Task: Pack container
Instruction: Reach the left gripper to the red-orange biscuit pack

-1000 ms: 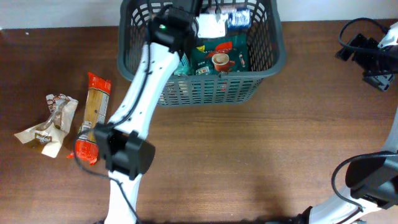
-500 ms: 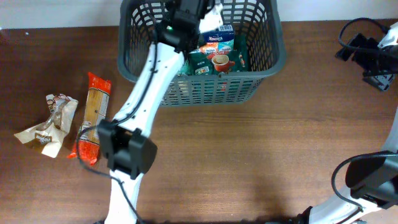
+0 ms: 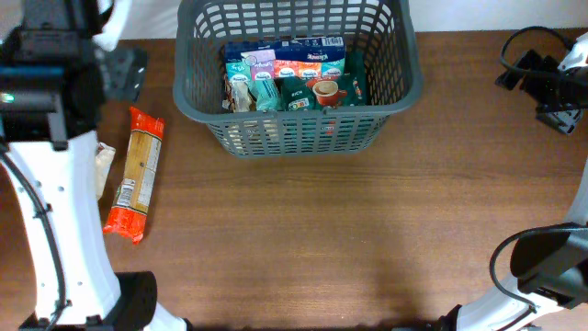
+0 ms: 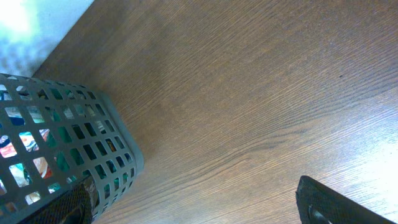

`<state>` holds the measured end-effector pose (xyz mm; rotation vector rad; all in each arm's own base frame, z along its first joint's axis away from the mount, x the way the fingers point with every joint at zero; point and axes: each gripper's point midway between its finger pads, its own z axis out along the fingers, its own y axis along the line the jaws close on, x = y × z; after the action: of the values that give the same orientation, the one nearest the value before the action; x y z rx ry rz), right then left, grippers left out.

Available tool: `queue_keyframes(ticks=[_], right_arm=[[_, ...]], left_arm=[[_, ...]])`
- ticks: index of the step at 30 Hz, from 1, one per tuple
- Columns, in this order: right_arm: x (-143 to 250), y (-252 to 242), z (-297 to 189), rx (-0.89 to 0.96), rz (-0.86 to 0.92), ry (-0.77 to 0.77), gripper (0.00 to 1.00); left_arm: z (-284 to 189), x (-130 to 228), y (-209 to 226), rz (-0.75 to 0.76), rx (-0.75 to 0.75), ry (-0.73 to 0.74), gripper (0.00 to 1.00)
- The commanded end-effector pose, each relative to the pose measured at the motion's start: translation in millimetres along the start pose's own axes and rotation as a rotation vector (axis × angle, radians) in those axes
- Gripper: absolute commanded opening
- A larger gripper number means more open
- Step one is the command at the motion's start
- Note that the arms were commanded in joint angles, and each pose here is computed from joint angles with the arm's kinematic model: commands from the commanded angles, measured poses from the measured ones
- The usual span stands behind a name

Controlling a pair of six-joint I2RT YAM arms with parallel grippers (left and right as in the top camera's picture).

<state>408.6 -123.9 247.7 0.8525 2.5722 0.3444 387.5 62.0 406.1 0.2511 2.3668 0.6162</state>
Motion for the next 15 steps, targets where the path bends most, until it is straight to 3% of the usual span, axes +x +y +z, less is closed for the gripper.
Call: queue_keyframes(ticks=[1,6,15], right_arm=[[1,1,-3,-0.006,0.004,-0.004,0.99],[1,1,-3,-0.006,0.004,-0.004,0.99],[1,1,-3,-0.006,0.004,-0.004,0.99]], left_arm=[[54,33,-16,-0.213,0.142,0.179,0.99],[130,88,-24,-0.258,0.217,0.410,0.99],[240,173,-81,-0.115,0.346,0.697,1.00]])
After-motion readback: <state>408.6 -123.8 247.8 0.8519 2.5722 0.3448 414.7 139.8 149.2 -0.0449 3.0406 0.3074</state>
